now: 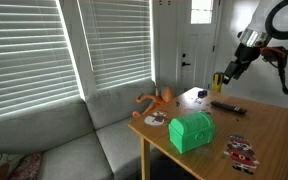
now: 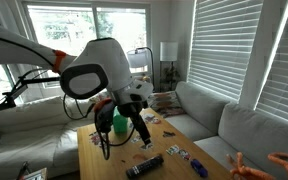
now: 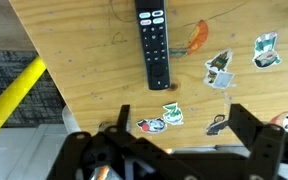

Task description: Pick up the remote and place it right way up on the table

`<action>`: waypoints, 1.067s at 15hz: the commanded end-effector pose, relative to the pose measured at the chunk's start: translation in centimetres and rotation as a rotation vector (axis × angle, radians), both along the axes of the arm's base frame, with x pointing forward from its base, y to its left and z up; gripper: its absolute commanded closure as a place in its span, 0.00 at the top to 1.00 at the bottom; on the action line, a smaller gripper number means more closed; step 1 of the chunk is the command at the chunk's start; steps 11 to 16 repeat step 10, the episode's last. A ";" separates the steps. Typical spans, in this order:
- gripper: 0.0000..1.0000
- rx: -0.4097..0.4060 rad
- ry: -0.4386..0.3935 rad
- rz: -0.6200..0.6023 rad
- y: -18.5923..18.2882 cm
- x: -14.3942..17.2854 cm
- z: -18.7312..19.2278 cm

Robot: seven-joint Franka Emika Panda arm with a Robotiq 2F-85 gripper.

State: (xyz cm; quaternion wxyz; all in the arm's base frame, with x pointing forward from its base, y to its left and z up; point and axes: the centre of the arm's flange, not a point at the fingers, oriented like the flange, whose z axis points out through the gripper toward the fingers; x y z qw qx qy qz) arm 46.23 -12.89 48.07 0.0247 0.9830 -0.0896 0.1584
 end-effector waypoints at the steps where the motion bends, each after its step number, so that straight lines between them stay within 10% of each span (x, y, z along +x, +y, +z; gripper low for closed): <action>1: 1.00 0.063 -0.002 0.001 -1.6 -2.0 0.5; 16: 1.00 0.061 0.006 -0.011 -2.3 -1.4 0.0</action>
